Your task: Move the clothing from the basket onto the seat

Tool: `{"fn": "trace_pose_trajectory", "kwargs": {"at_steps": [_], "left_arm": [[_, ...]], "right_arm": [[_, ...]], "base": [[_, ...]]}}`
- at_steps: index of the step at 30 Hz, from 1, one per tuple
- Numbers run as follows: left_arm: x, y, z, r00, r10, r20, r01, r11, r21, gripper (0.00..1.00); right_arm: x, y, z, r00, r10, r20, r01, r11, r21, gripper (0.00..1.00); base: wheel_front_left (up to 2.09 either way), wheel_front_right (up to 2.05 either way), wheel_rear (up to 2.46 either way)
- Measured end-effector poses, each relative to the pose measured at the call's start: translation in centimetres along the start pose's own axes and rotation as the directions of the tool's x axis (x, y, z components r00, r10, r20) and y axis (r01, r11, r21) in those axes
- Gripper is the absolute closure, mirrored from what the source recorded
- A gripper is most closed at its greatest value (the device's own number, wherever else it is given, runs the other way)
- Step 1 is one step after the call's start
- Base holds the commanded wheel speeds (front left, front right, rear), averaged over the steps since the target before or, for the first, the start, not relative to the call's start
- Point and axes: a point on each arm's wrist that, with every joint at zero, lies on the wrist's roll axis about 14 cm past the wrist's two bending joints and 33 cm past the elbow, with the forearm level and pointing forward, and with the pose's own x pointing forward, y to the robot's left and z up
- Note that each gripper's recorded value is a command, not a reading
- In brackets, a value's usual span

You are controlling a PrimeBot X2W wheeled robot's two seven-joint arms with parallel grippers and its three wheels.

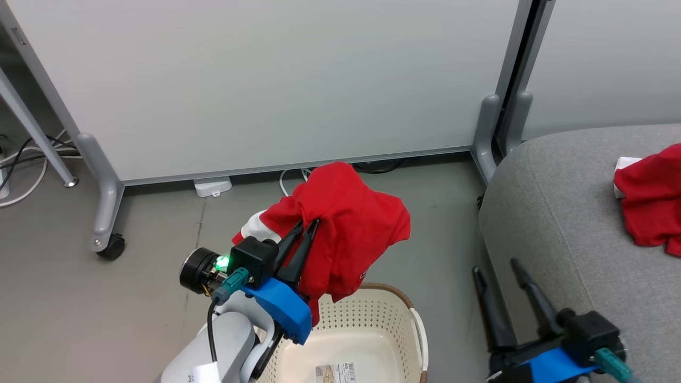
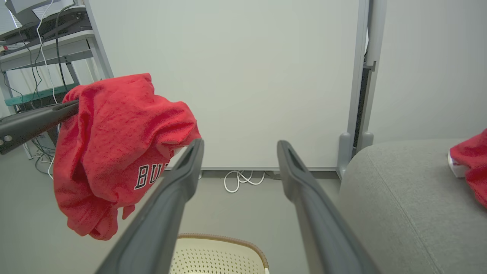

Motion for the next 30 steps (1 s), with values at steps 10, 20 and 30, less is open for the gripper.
{"fn": "trace_pose_trajectory", "kwargs": {"at_steps": [10, 20, 30], "left_arm": [[0.3, -0.2, 0.5, 1.0, -0.008, 0.016, 0.008, 1.0, 0.004, 1.0], [0.9, -0.4, 0.6, 1.0, -0.019, 0.02, 0.019, 1.0, 0.004, 1.0], [1.1, -1.2, 0.2, 0.999, -0.044, 0.01, 0.044, 0.999, -0.006, 1.0]], "right_arm": [[1.1, 7.4, -3.6, 0.969, 0.226, -0.104, -0.215, 0.97, 0.112, 0.0], [3.7, 12.0, -4.7, 0.918, 0.374, -0.128, -0.352, 0.921, 0.168, 0.0], [6.1, 12.6, -4.6, 0.914, 0.386, -0.127, -0.353, 0.909, 0.22, 0.0]], "base": [[0.0, 0.0, 0.0], [0.0, 0.0, 0.0], [0.0, 0.0, 0.0]]}}
